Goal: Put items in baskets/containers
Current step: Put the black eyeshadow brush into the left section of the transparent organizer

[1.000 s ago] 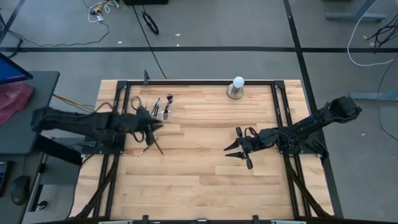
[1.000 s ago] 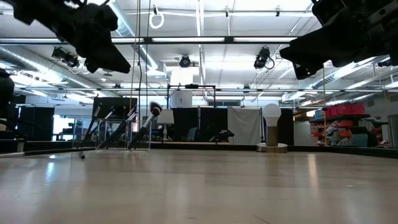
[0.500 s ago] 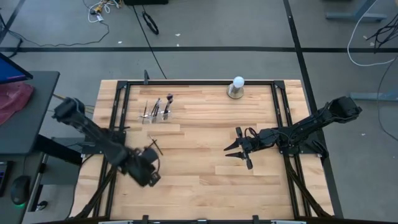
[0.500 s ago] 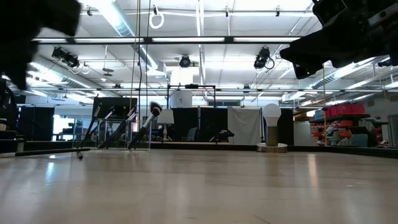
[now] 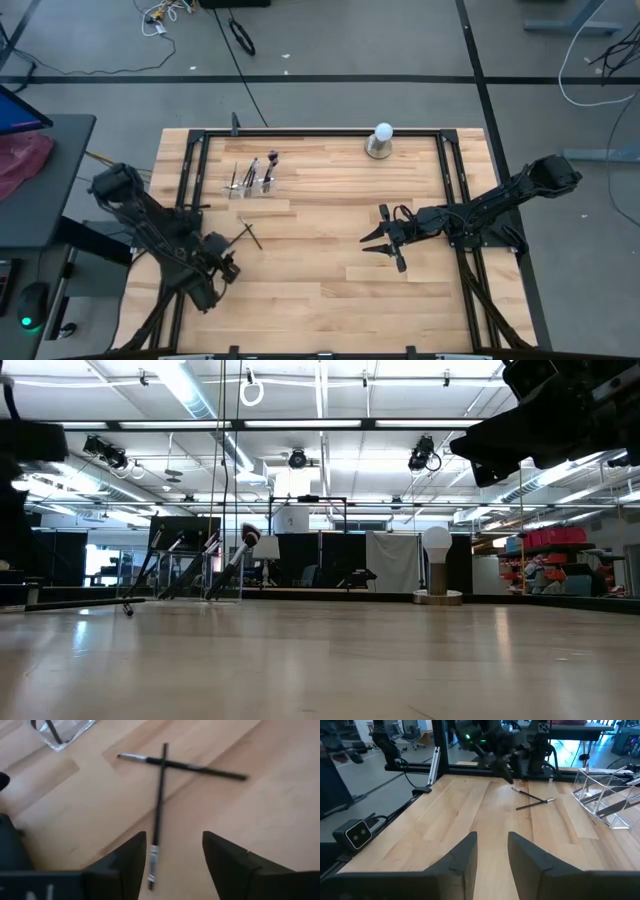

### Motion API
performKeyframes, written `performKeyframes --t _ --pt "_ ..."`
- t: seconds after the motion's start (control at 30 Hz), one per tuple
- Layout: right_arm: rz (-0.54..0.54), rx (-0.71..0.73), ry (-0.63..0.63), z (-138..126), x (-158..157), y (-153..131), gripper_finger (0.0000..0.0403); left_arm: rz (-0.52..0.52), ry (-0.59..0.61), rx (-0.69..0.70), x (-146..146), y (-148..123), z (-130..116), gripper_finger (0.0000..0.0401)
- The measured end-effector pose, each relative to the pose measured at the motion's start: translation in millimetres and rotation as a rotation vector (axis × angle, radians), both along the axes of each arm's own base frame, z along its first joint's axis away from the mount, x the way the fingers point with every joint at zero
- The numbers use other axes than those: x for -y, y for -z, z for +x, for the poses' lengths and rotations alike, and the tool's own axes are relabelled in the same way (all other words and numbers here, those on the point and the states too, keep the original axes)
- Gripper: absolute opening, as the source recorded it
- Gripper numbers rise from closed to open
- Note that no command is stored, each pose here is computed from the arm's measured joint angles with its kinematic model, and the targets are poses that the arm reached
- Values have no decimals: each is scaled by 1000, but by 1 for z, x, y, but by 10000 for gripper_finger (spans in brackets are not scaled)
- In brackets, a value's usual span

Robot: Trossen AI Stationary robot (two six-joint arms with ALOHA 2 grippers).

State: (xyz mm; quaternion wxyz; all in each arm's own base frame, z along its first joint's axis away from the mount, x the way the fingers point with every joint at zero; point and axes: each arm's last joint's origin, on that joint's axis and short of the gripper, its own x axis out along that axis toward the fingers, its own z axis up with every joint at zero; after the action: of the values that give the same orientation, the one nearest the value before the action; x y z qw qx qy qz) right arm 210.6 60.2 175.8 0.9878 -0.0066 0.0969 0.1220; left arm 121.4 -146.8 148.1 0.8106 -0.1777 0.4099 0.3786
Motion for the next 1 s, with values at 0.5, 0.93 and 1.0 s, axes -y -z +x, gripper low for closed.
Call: performKeyframes --t 0.5,0.93,1.0 --pt "39 -7 8 0 0 0 109 -3 50 83 -30 55 -25 166" --pt "48 -6 10 0 0 -1 109 -77 18 51 -15 47 -28 15" --pt "46 -5 10 0 0 -1 109 -95 -16 -42 -9 35 -23 12"
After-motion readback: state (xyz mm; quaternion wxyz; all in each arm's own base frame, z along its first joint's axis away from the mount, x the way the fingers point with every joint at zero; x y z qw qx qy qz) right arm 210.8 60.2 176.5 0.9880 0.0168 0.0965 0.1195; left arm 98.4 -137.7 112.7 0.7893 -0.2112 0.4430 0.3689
